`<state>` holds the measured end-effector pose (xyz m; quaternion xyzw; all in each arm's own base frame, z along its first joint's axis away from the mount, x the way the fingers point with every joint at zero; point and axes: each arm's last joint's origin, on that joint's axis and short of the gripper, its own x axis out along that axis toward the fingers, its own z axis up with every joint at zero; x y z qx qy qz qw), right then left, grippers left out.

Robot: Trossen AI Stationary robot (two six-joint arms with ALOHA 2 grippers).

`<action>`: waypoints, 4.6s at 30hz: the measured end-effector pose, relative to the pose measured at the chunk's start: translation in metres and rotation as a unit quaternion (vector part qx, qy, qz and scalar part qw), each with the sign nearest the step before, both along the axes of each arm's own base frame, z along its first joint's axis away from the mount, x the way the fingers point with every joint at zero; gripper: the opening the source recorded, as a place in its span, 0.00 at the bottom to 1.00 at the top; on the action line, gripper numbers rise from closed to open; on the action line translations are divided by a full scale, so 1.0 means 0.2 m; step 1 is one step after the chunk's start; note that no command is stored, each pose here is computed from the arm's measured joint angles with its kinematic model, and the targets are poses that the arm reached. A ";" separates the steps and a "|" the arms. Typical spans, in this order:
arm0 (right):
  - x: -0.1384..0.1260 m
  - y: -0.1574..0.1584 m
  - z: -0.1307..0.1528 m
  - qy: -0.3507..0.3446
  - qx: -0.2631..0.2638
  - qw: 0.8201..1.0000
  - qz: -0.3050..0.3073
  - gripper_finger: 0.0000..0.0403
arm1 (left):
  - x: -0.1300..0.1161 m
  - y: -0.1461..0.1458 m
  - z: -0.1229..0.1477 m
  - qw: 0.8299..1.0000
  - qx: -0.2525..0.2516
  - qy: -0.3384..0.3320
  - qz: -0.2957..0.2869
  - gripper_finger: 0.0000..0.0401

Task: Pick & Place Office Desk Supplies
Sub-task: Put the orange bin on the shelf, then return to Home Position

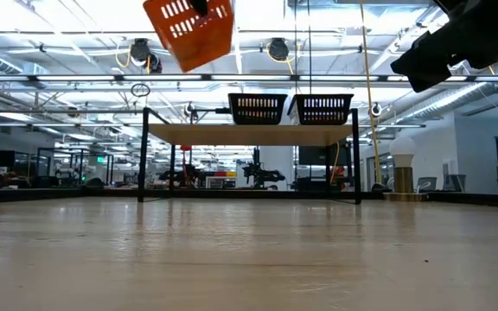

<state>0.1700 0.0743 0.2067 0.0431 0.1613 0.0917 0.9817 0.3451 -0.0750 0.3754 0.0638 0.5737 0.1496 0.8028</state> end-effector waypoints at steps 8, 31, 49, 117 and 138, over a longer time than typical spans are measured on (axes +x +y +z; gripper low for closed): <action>0.00 0.00 0.00 0.004 -0.004 1.000 0.000 0.45 | -0.02 0.32 0.06 1.000 0.018 0.008 0.018 0.00; -0.01 0.00 -0.02 0.022 -0.016 1.000 0.000 0.45 | -0.07 0.88 0.01 0.996 -0.066 0.050 0.039 0.00; -0.01 0.00 -0.02 0.020 -0.024 1.000 0.002 0.45 | -0.10 1.04 -0.22 0.988 -0.079 0.127 0.035 0.00; -0.01 -0.01 -0.02 0.020 -0.024 1.000 0.000 0.45 | -0.08 0.99 -0.05 0.995 -0.063 0.067 0.025 0.58; -0.09 -0.03 0.04 0.019 0.034 0.999 0.027 0.45 | -0.45 -0.16 0.31 0.990 -0.027 -0.129 -0.042 0.51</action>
